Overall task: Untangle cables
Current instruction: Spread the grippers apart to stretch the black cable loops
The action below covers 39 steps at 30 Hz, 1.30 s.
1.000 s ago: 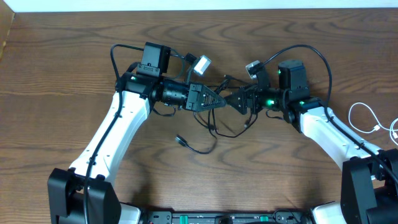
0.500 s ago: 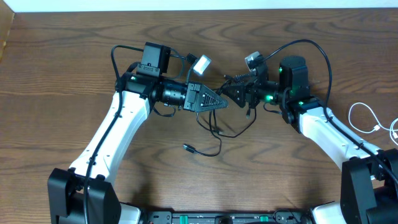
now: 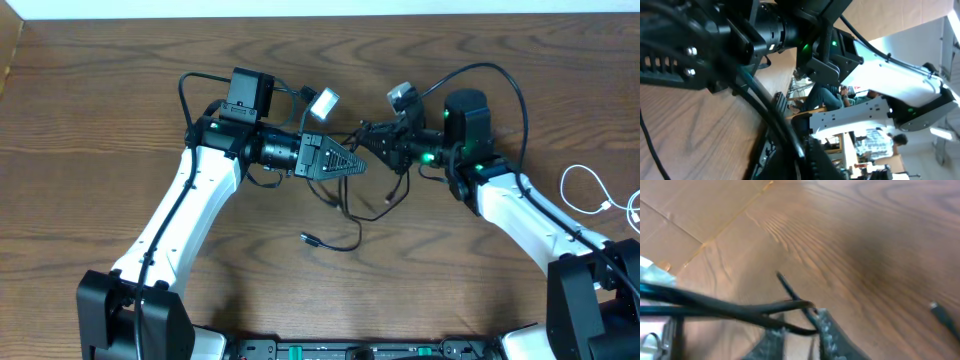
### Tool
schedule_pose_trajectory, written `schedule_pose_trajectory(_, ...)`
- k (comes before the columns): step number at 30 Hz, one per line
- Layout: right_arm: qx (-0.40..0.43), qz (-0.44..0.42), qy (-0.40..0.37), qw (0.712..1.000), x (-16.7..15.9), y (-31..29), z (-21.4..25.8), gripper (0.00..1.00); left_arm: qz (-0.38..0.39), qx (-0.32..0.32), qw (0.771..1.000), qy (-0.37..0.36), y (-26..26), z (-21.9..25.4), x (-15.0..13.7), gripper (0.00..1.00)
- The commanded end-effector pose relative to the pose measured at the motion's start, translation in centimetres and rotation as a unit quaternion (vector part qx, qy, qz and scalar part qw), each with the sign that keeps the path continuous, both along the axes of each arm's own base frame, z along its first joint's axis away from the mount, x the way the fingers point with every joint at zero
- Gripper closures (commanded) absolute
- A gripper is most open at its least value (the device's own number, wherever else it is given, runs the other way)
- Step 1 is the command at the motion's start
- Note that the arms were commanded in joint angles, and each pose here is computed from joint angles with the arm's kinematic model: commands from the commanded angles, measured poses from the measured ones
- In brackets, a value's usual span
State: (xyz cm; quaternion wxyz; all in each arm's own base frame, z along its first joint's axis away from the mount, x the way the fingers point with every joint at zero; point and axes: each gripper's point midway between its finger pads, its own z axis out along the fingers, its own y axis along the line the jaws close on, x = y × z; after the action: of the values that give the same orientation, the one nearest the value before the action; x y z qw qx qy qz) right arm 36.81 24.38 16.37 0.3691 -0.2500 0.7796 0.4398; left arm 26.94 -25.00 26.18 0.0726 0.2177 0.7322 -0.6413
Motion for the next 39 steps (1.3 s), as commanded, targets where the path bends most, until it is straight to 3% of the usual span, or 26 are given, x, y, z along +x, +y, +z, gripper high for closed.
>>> schedule_pose_trajectory(1, -0.004, 0.005, 0.012, 1.0, -0.5, 0.2, -0.5, 0.96, 0.014, 0.024, 1.0, -0.013, 0.0, -0.6, 0.7, 0.75)
schedule_pose_trajectory(5, -0.043, -0.022, 0.074, 0.996, -1.2, -0.9, -3.2, 0.99, 0.061, 0.104, 0.992, -0.033, 0.7, -3.3, 2.4, 0.64)
schedule_pose_trajectory(10, -0.175, -0.13, 0.163, 0.962, -1.8, -5.6, -9.0, 0.99, 0.126, 0.238, 0.962, -0.044, 3.1, -7.4, 4.4, 0.62)
schedule_pose_trajectory(11, -0.209, -0.161, 0.181, 0.948, -2.1, -7.0, -10.1, 0.99, 0.139, 0.27, 0.952, -0.042, 3.9, -8.4, 4.6, 0.63)
schedule_pose_trajectory(16, -0.309, -0.256, 0.211, 0.891, -2.7, -12.0, -12.6, 0.99, 0.174, 0.396, 0.901, -0.029, 7.7, -11.7, 4.5, 0.92)
schedule_pose_trajectory(20, -0.322, -0.323, 0.222, 0.862, -2.1, -14.8, -12.8, 0.99, 0.184, 0.456, 0.871, -0.02, 9.9, -12.9, 4.0, 0.92)
schedule_pose_trajectory(24, -0.31, -0.347, 0.228, 0.855, -1.3, -16.5, -12.5, 0.99, 0.189, 0.463, 0.866, -0.012, 10.4, -13.1, 3.9, 0.92)
schedule_pose_trajectory(26, -0.291, -0.325, 0.228, 0.87, -1.1, -16.1, -12.0, 0.99, 0.195, 0.462, 0.865, -0.007, 10.5, -13.1, 4.1, 0.92)
schedule_pose_trajectory(27, -0.269, -0.282, 0.22, 0.894, -1.2, -14.7, -11.3, 0.99, 0.202, 0.461, 0.864, 0.0, 10.5, -13.0, 4.1, 0.92)
schedule_pose_trajectory(28, -0.245, -0.234, 0.206, 0.918, -1.3, -13.1, -10.5, 0.99, 0.206, 0.458, 0.865, 0.005, 10.4, -13.0, 4.2, 0.87)
schedule_pose_trajectory(30, -0.192, -0.154, 0.175, 0.953, -1.6, -10.2, -8.5, 0.99, 0.202, 0.439, 0.875, 0.006, 9.6, -12.6, 4.2, 0.67)
schedule_pose_trajectory(32, -0.151, -0.121, 0.158, 0.968, -1.7, -8.6, -6.9, 0.99, 0.197, 0.42, 0.886, 0.006, 8.9, -12.3, 4.3, 0.56)
schedule_pose_trajectory(39, -0.097, -0.105, 0.128, 0.981, -1.0, -7.2, -4.0, 0.99, 0.218, 0.422, 0.878, 0.061, 8.7, -13.6, 4.7, 0.55)
